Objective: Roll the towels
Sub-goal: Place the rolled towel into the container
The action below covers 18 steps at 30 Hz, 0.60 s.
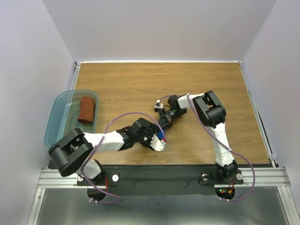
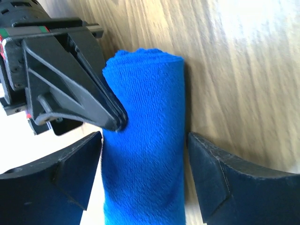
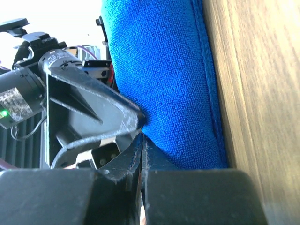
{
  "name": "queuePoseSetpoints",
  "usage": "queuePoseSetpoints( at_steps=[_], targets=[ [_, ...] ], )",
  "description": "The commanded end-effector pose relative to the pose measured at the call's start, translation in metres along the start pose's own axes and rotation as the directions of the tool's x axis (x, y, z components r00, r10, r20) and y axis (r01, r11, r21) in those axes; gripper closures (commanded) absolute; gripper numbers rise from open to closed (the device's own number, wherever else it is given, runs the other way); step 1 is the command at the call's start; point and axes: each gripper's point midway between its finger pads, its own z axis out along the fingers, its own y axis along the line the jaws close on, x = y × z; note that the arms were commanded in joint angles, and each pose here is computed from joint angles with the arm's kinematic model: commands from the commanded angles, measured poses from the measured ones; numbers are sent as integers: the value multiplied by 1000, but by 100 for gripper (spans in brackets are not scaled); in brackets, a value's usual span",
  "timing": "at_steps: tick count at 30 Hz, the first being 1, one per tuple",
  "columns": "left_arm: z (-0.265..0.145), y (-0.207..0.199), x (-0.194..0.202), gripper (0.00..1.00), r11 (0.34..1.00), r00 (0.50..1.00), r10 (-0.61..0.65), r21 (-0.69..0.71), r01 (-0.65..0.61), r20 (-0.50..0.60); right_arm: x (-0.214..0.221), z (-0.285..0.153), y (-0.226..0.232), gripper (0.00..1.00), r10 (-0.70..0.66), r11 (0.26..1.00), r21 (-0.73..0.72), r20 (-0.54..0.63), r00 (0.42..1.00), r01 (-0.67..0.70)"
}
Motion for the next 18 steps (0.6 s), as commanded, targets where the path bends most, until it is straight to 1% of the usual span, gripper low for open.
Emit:
queuePoseSetpoints(
  at_steps=[1, 2, 4, 5, 6, 8, 9, 11, 12, 14, 15, 16, 17, 18],
  targets=[
    [10, -23, 14, 17, 994, 998, 0, 105, 7, -65, 2, -7, -58, 100, 84, 982, 167, 8, 996, -84],
    [12, -15, 13, 18, 994, 997, -14, 110, 22, -76, 3, -7, -58, 99, 84, 982, 167, 6, 996, -84],
    [16, -30, 26, 20, 977, 992, -48, 202, 72, -120, 1, -8, -58, 99, 82, 983, 162, 7, 997, -82],
    [19, -20, 24, 22, 976, 991, -63, 201, 86, -119, 1, -9, -58, 99, 79, 984, 159, 7, 997, -79],
    [23, -25, 27, 22, 966, 990, -78, 235, 105, -121, 1, -10, -57, 99, 78, 985, 155, 9, 997, -78],
    [23, -23, 32, 25, 952, 984, -101, 274, 138, -145, -1, -14, -53, 100, 53, 987, 152, 12, 999, -54],
    [21, -33, 34, 26, 932, 982, -110, 327, 156, -156, -2, -16, -52, 99, 41, 987, 155, 17, 999, -43],
    [21, -32, 34, 30, 920, 980, -121, 354, 171, -159, -10, -27, -47, 97, 18, 987, 162, 44, 999, -25],
    [17, -40, 36, 30, 900, 977, -126, 395, 185, -171, -13, -32, -43, 95, 6, 985, 173, 57, 998, -15],
    [15, -41, 35, 36, 886, 977, -125, 423, 188, -171, -24, -53, -38, 92, -6, 983, 183, 111, 994, -15],
    [12, -49, 36, 38, 866, 974, -134, 456, 205, -184, -29, -61, -32, 89, -25, 981, 193, 130, 991, 0],
    [11, -51, 35, 42, 859, 972, -142, 464, 215, -188, -34, -76, -29, 87, -33, 979, 203, 167, 985, -1],
    [9, -54, 35, 43, 850, 970, -147, 477, 224, -194, -37, -86, -27, 84, -43, 976, 220, 188, 981, 1],
    [9, -59, 35, 44, 840, 968, -154, 489, 234, -198, -42, -95, -22, 78, -62, 974, 227, 208, 976, 14]
  ],
)
